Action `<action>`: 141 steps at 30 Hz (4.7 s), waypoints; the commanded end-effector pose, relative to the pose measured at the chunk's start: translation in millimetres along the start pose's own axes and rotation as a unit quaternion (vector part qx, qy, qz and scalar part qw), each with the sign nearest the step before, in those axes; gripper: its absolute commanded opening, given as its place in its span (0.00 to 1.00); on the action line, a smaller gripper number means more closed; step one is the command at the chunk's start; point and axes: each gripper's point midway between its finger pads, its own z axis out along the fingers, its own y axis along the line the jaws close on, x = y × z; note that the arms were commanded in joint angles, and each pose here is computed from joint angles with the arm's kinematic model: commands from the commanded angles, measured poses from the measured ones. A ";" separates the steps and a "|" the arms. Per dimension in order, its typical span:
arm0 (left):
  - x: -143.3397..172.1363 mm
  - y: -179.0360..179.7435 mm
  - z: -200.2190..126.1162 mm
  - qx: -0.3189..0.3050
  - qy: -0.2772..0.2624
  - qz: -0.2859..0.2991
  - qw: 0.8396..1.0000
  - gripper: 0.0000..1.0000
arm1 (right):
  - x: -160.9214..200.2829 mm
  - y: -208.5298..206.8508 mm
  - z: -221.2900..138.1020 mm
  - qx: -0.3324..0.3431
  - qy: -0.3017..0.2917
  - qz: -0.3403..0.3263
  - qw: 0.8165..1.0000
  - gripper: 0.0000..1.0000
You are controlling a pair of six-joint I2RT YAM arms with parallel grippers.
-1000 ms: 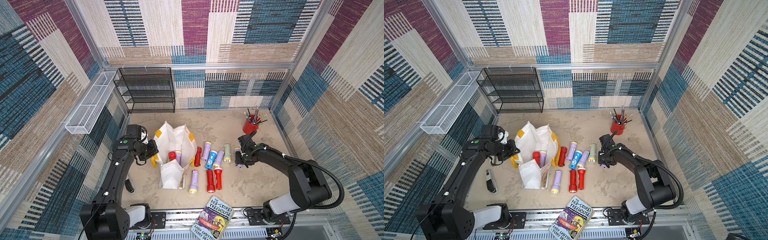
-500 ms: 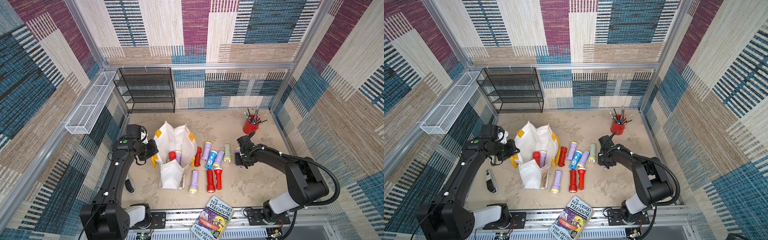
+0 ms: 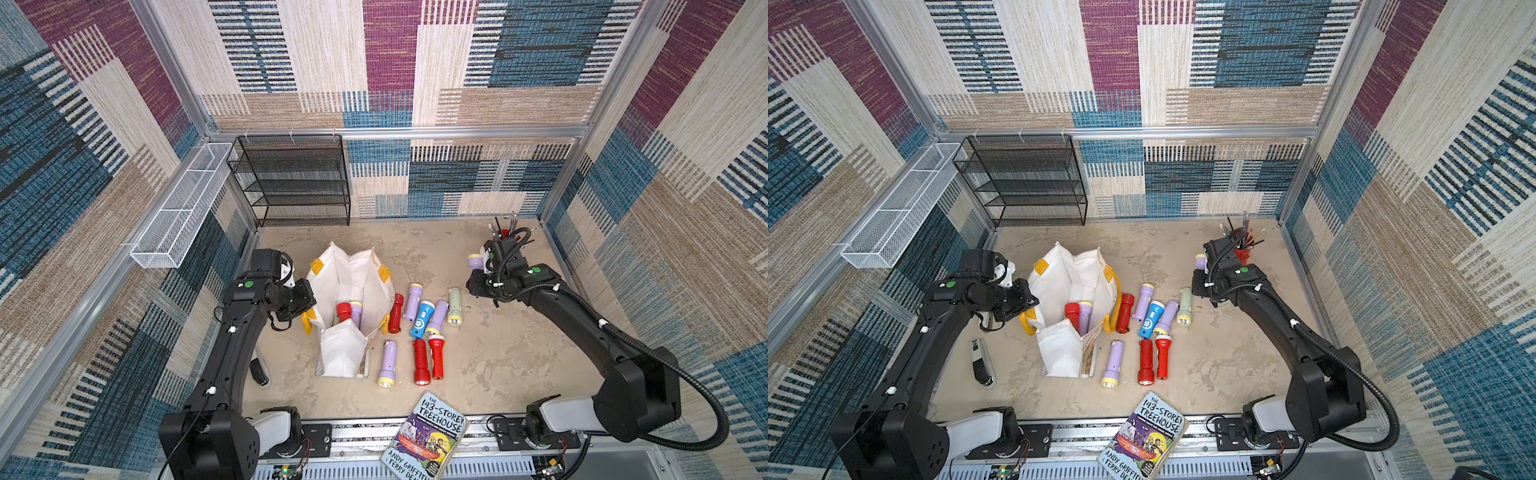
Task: Put the flashlights into the tote bags
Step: Pick up the flashlight from the center of the board, then place the flashlight in the canvas bag, then pick up the flashlight from the center of the board.
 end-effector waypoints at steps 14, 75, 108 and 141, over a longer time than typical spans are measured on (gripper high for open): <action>-2.2 -3.5 -0.6 0.013 -0.009 0.004 1.000 0.00 | -41.4 240.5 -81.1 -0.319 -0.036 -0.116 0.940 0.36; 5.7 -7.7 7.1 0.040 0.007 0.002 0.999 0.00 | 188.1 297.1 116.6 -0.270 0.319 -0.217 0.882 0.56; 8.8 16.6 7.2 -0.017 0.021 0.006 1.000 0.00 | 50.6 268.6 8.3 -0.168 0.074 -0.267 0.946 0.73; 10.2 8.1 4.6 0.003 0.032 -0.002 0.999 0.00 | 167.0 74.5 -1.7 -0.096 0.189 0.006 0.977 0.71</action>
